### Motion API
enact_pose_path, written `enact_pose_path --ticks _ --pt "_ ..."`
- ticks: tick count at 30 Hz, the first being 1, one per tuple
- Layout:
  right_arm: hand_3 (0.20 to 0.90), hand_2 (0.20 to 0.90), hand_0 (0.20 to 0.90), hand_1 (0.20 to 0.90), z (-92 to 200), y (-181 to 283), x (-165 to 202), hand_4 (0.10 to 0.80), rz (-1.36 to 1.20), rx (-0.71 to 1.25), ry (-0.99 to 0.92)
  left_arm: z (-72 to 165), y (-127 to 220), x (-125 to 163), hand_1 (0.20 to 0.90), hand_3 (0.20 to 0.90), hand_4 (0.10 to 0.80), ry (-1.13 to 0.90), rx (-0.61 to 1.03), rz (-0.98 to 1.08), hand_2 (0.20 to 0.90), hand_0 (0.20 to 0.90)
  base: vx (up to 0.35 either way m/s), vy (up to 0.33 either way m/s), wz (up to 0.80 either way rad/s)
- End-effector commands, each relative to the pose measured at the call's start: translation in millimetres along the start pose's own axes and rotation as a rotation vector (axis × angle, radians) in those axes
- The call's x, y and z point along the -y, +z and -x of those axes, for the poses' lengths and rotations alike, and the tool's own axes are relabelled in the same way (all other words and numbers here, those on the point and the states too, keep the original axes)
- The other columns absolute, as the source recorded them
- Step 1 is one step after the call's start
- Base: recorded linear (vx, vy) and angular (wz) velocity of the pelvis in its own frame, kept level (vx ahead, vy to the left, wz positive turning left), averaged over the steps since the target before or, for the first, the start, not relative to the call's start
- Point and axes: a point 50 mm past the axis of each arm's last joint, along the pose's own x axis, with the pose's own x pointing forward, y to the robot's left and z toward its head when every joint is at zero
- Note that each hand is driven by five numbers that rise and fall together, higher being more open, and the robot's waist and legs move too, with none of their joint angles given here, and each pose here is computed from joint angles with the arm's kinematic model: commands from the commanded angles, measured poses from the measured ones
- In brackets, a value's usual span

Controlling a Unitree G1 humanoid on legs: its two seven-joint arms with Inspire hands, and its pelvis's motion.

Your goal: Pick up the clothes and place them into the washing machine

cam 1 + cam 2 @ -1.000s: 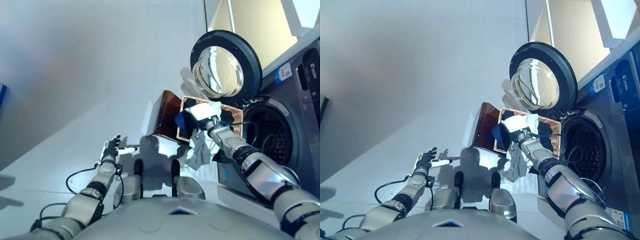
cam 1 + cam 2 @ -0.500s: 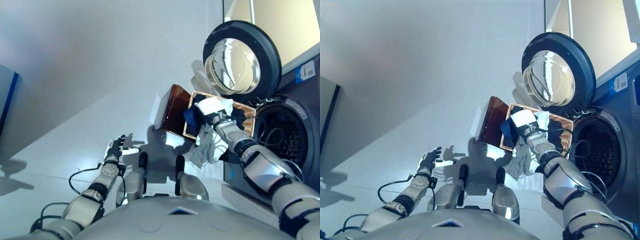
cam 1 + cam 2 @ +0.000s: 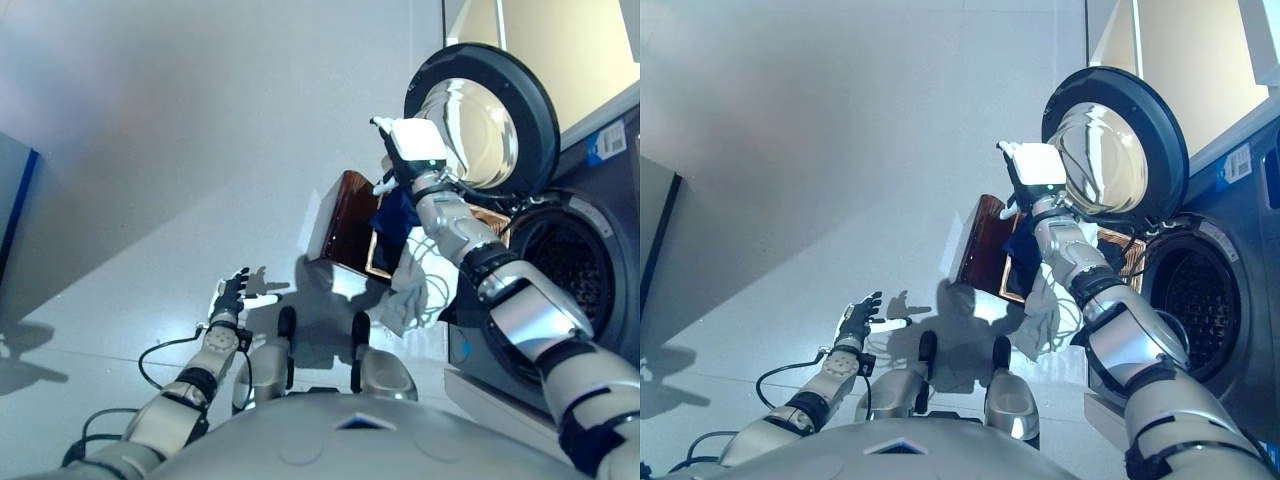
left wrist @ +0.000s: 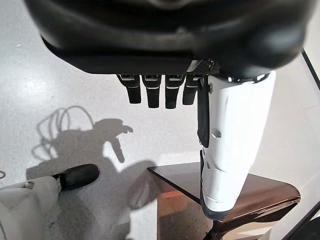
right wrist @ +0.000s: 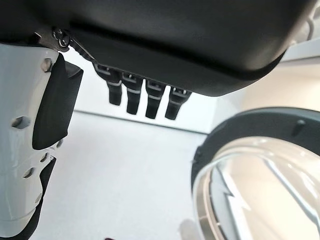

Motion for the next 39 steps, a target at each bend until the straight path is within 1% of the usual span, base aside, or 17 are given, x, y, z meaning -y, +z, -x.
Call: enact_pose_path --ticks 1,11,14,17,18,19,20,21,22,23,24,25,27,28,30,34,39 --pt "0.900 0.900 0.900 0.900 -29.3 4.4 64.8 0.800 0.015 0.024 -0.216 -11.5 31.5 -15.2 0.900 0.900 0.800 0.051 0.123 -0.042 0.900 0.900 -0.033 -0.007 0.00" --pt "0.900 0.900 0.900 0.900 -25.5 -7.0 46.8 0.800 0.163 0.019 -0.080 -13.7 38.5 -24.8 0.900 0.900 0.800 0.079 0.146 -0.015 0.900 0.900 -0.058 -0.019 -0.02" --pt "0.900 0.900 0.900 0.900 -28.1 -7.1 54.3 0.800 0.190 0.029 -0.098 -16.6 55.0 -33.6 0.900 0.900 0.800 0.114 0.206 0.022 0.900 0.900 -0.167 -0.036 0.04" --pt "0.900 0.900 0.900 0.900 -30.8 -9.1 65.5 0.800 0.212 0.032 -0.129 -18.0 81.6 -42.0 0.900 0.900 0.800 0.134 0.311 0.057 0.900 0.900 -0.121 -0.030 0.07" --pt "0.900 0.900 0.900 0.900 -30.6 -11.6 67.5 0.800 0.224 0.030 -0.134 -16.5 100.3 -46.7 0.900 0.900 0.800 0.139 0.394 0.068 0.900 0.900 -0.098 -0.038 0.12" --pt "0.900 0.900 0.900 0.900 -30.7 -11.5 67.6 0.800 0.223 0.030 -0.134 -16.5 100.3 -46.9 0.900 0.900 0.800 0.139 0.394 0.068 0.900 0.900 -0.085 -0.032 0.17" --pt "0.900 0.900 0.900 0.900 -29.4 -13.7 67.6 0.800 0.237 0.035 -0.133 -12.7 121.5 -53.4 0.900 0.900 0.800 0.145 0.492 0.098 0.900 0.900 -0.032 -0.006 0.13" --pt "0.900 0.900 0.900 0.900 -29.4 -13.6 67.6 0.800 0.237 0.035 -0.133 -12.7 121.5 -53.5 0.900 0.900 0.800 0.145 0.492 0.098 0.900 0.900 -0.066 -0.011 0.11" --pt "0.900 0.900 0.900 0.900 -27.9 -16.5 64.5 0.800 0.250 0.028 -0.127 -9.3 142.2 -62.4 0.900 0.900 0.800 0.174 0.577 0.126 0.900 0.900 -0.038 -0.003 0.03" --pt "0.900 0.900 0.900 0.900 -28.0 -16.4 64.5 0.800 0.249 0.028 -0.127 -9.3 142.2 -62.6 0.900 0.900 0.800 0.175 0.577 0.126 0.900 0.900 -0.057 -0.011 -0.02" --pt "0.900 0.900 0.900 0.900 -28.6 -16.4 64.8 0.800 0.255 0.024 -0.126 -5.6 167.7 -76.3 0.900 0.900 0.800 0.224 0.664 0.181 0.900 0.900 0.000 0.000 0.00" --pt "0.900 0.900 0.900 0.900 -28.8 -16.2 65.1 0.800 0.255 0.024 -0.127 -5.6 167.9 -76.6 0.900 0.900 0.800 0.224 0.664 0.181 0.900 0.900 0.000 0.000 0.00" --pt "0.900 0.900 0.900 0.900 -28.4 -16.0 60.8 0.800 0.256 0.012 -0.120 3.6 199.6 -89.5 0.900 0.900 0.800 0.263 0.785 0.239 0.900 0.900 -0.011 -0.007 0.08" --pt "0.900 0.900 0.900 0.900 -28.6 -15.8 61.0 0.800 0.256 0.013 -0.121 3.6 199.8 -89.8 0.900 0.900 0.800 0.263 0.786 0.238 0.900 0.900 -0.009 0.007 0.04" --pt "0.900 0.900 0.900 0.900 -30.1 -17.4 62.3 0.800 0.275 -0.003 -0.121 16.2 224.1 -102.5 0.900 0.900 0.800 0.291 0.898 0.294 0.900 0.900 0.000 0.000 0.00" --pt "0.900 0.900 0.900 0.900 -31.3 -22.6 64.0 0.800 0.302 -0.033 -0.111 26.5 238.2 -110.3 0.900 0.900 0.800 0.297 0.971 0.348 0.900 0.900 0.000 0.000 0.00" --pt "0.900 0.900 0.900 0.900 -31.1 -43.7 72.7 0.800 0.463 -0.113 -0.061 47.5 255.3 -111.6 0.900 0.900 0.800 0.252 1.096 0.450 0.900 0.900 0.000 0.006 0.00"
